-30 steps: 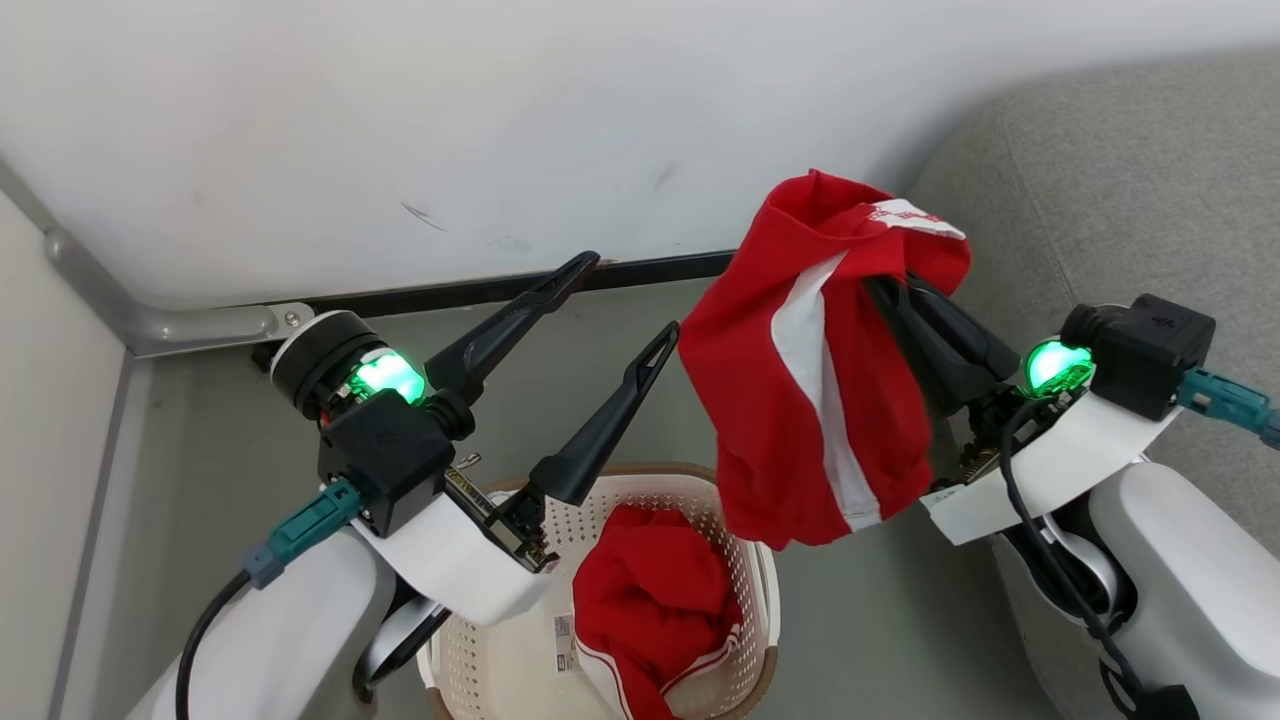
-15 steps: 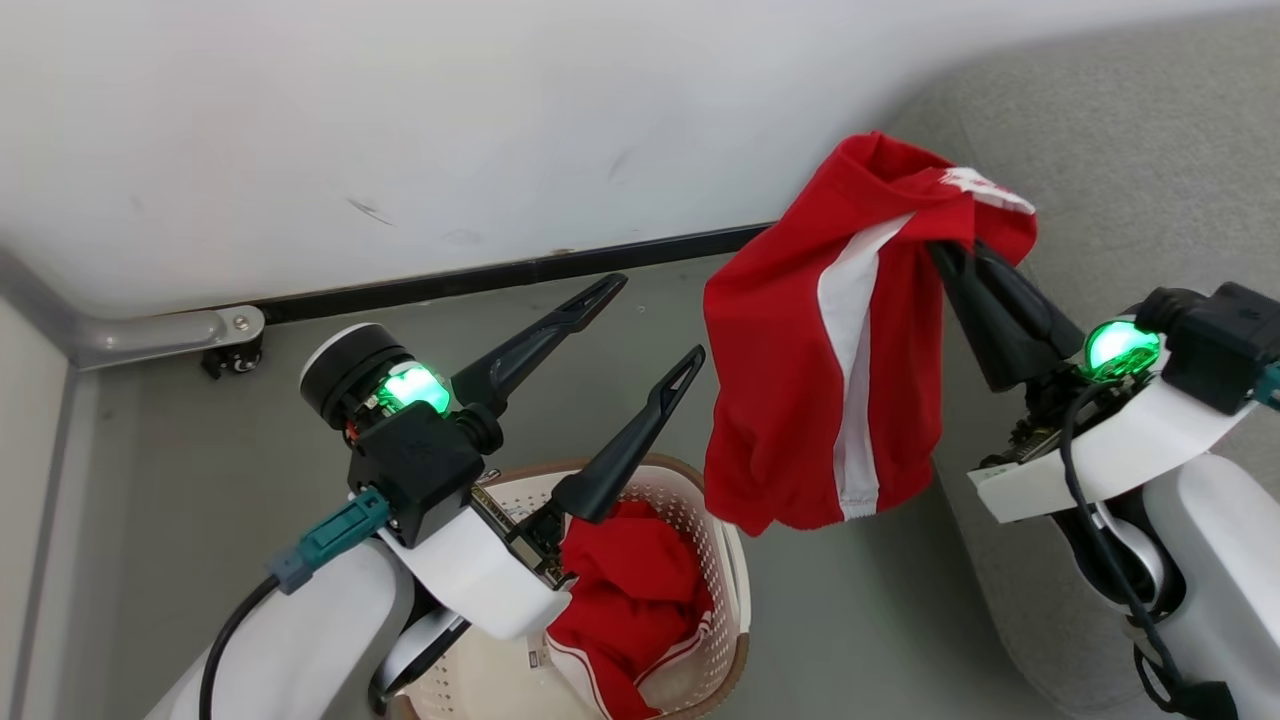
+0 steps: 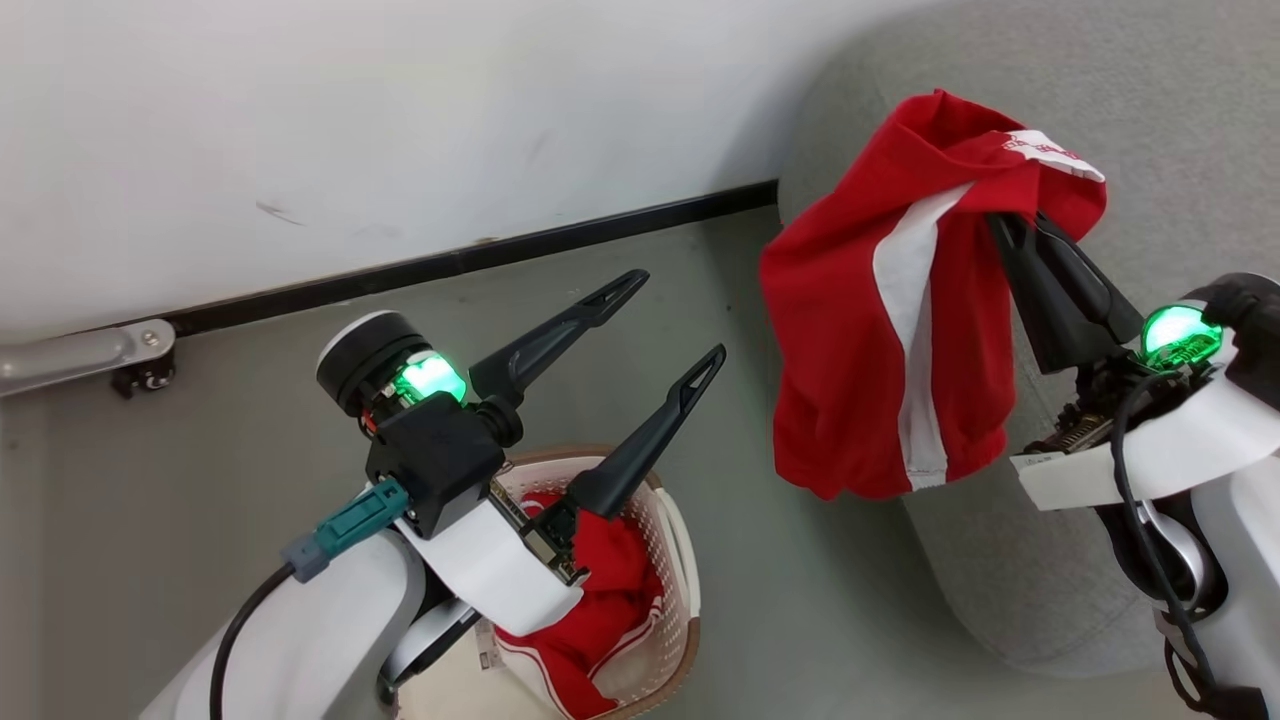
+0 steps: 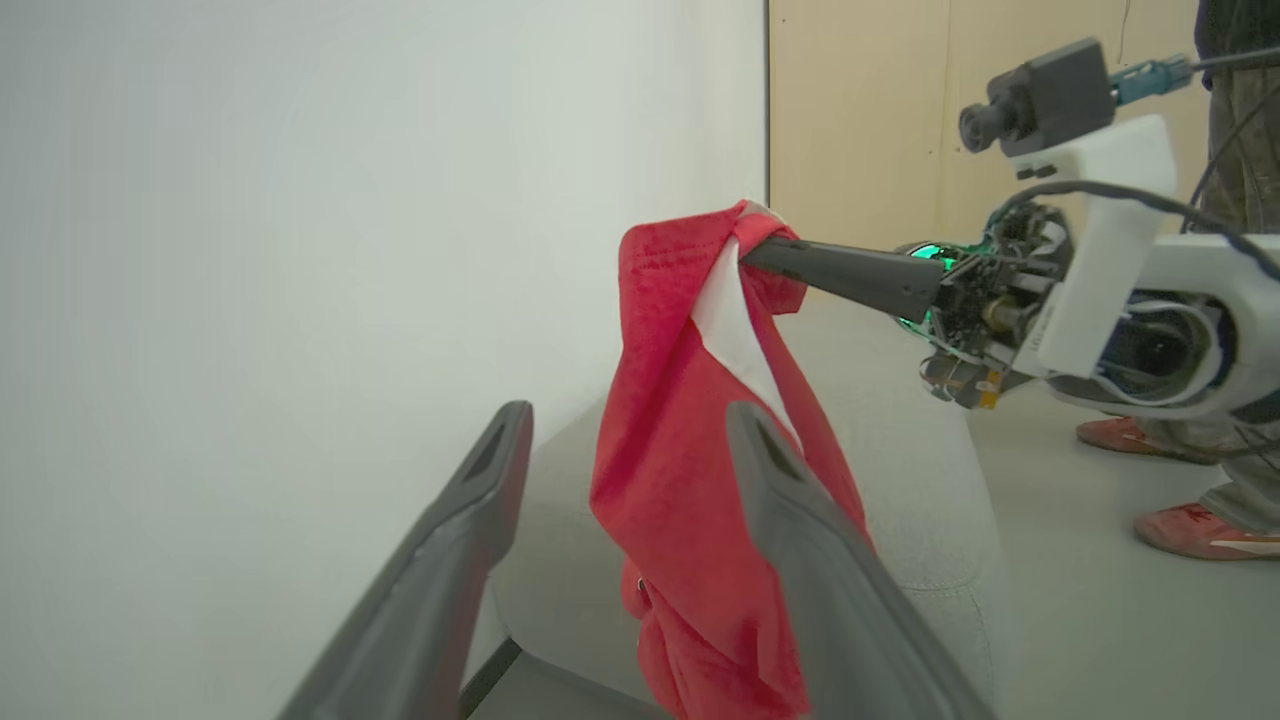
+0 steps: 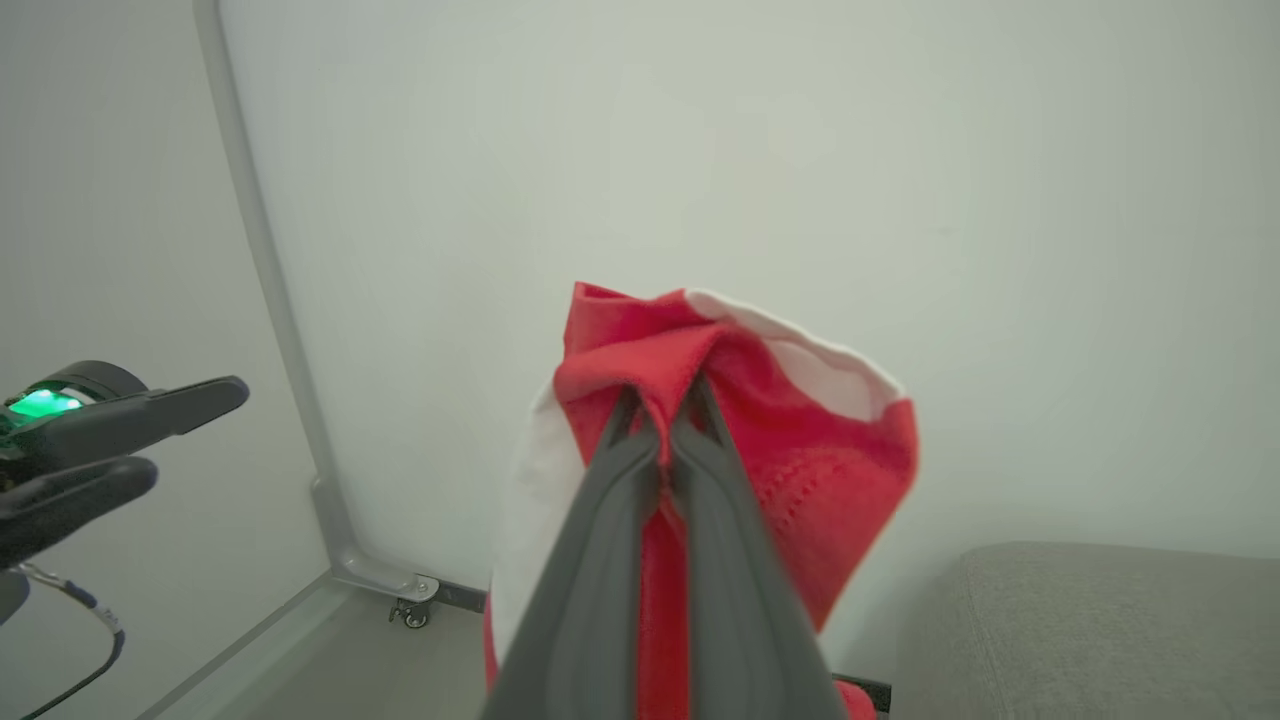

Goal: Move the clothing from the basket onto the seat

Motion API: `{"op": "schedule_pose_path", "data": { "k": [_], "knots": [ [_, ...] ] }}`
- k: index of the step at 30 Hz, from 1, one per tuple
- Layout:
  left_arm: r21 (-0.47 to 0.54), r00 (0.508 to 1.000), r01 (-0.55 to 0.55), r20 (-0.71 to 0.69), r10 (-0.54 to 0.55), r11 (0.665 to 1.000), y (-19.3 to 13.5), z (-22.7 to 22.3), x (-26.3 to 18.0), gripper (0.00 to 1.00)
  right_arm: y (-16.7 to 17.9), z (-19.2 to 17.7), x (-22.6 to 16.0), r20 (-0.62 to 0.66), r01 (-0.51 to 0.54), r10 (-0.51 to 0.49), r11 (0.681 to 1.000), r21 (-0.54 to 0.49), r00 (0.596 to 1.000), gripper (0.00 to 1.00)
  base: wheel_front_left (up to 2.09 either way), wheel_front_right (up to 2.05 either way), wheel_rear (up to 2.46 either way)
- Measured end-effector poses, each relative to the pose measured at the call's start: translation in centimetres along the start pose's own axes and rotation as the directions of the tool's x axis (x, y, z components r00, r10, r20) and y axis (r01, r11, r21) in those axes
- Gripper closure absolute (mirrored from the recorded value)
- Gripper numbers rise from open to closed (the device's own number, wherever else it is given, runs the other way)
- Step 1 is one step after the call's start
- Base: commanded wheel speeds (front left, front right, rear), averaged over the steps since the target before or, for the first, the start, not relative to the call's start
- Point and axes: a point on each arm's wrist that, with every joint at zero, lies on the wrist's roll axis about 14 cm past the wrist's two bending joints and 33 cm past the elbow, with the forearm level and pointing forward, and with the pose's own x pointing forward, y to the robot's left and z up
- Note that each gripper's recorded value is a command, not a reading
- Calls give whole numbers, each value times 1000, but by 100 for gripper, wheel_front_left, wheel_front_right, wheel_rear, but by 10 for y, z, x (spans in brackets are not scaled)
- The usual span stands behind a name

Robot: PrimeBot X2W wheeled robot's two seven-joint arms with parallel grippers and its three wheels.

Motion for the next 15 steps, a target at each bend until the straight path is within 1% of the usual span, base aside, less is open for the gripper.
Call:
{"op": "schedule_pose_path", "data": {
  "k": [8, 15],
  "knots": [
    [-37, 998, 58, -3, -58, 998, -10, -11, 14, 0, -20, 5, -18, -12, 68, -69, 997, -46, 998, 100, 0, 0, 0],
    [-68, 993, 117, 5, -117, 991, -20, -19, 29, 0, -37, 12, -33, -12, 132, -133, 987, -88, 991, 100, 0, 0, 0]
  ]
}}
